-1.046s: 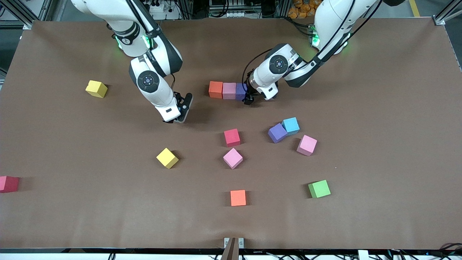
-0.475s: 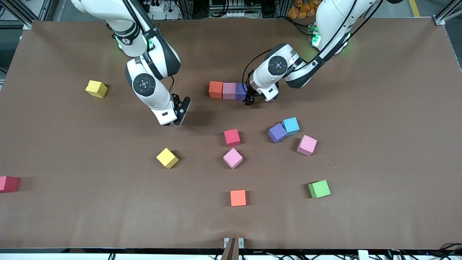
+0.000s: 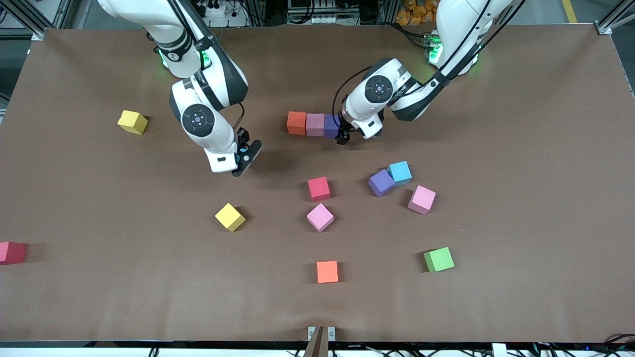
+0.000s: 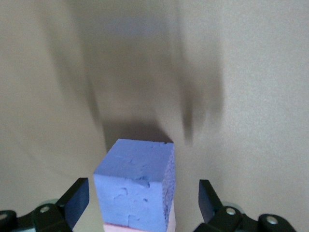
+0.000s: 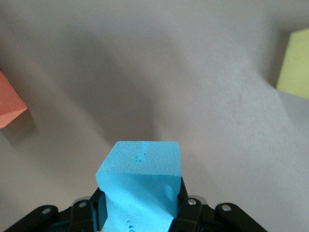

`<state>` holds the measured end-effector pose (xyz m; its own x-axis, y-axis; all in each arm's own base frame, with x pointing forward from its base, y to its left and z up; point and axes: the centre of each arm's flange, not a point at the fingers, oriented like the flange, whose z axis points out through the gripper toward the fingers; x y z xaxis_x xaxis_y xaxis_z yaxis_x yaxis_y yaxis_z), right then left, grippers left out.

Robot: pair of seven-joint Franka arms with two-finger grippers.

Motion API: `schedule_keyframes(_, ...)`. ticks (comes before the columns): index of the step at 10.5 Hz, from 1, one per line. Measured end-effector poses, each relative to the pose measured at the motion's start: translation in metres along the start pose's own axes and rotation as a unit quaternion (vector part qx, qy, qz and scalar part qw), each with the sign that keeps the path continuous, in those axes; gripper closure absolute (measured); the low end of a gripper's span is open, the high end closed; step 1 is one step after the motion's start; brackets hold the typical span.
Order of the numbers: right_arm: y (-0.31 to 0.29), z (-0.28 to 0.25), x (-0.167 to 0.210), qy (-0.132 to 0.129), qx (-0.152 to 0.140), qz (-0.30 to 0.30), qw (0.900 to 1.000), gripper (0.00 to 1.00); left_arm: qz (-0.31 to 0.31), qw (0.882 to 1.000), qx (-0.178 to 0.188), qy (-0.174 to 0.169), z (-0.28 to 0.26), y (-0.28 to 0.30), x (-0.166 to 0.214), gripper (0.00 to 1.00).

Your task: Form number 2 with 11 blocks

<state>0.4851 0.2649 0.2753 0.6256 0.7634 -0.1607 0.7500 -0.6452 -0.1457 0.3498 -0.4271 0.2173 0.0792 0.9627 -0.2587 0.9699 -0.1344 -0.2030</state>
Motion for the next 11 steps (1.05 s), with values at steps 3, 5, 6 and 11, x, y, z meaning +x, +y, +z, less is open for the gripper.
schedule_keyframes(3, 0.0, -0.017, 0.007, 0.008, 0.027, 0.106, 0.994, 0.45, 0.008, 1.0, 0.003, 0.018, -0.022, 0.001, -0.01, 0.0)
schedule_keyframes(5, -0.009, -0.02, 0.012, 0.015, 0.051, 0.187, 0.981, 0.45, 0.001, 1.0, -0.001, 0.02, -0.048, 0.02, -0.015, 0.0)
schedule_keyframes(6, -0.017, -0.02, 0.016, 0.018, 0.065, 0.229, 0.971, 0.45, -0.013, 1.0, -0.006, 0.017, -0.066, 0.039, -0.009, 0.0)
schedule_keyframes(11, -0.111, -0.009, 0.072, 0.072, 0.102, 0.384, 0.915, 0.45, -0.054, 0.996, -0.062, 0.038, -0.126, 0.129, 0.081, 0.0)
